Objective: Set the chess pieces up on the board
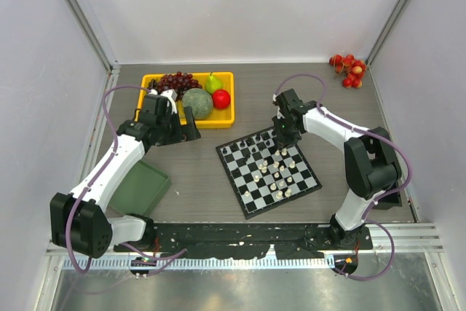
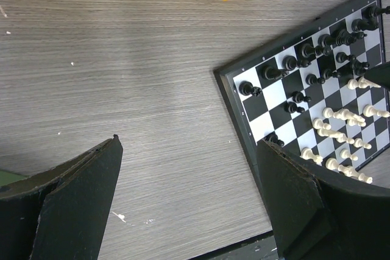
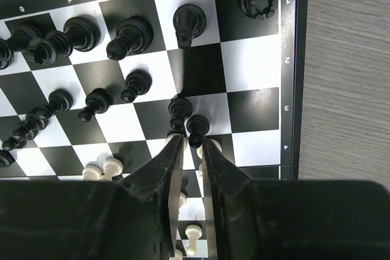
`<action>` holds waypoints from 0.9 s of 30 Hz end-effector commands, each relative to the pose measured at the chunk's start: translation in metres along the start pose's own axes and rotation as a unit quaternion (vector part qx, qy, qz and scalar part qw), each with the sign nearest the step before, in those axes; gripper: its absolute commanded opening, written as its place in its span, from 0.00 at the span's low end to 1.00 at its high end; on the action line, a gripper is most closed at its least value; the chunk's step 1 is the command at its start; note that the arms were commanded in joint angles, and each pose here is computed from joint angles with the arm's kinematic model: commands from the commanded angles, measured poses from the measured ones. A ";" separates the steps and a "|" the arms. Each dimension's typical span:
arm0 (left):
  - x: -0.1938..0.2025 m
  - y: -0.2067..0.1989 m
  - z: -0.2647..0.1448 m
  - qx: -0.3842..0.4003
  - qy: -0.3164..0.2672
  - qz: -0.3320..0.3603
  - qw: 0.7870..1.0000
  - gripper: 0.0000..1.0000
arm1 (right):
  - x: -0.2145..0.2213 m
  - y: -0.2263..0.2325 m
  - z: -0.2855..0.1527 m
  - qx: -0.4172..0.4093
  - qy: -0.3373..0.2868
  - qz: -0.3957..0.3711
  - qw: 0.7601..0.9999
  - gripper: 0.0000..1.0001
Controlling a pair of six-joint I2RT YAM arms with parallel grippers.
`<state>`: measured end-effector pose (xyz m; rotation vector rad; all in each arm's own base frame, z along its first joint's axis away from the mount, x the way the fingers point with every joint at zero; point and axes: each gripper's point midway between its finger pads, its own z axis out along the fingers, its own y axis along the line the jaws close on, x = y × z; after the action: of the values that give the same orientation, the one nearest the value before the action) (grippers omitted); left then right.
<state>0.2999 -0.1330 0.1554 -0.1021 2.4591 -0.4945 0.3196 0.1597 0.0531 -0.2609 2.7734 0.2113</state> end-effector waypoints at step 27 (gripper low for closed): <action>-0.015 -0.008 -0.005 0.009 -0.023 0.005 1.000 0.99 | -0.065 -0.034 -0.004 0.028 -0.064 0.050 0.996 0.14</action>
<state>0.3003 -0.1330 0.1522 -0.1035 2.4692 -0.4904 0.3713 0.1337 0.0700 -0.1133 2.6933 0.1544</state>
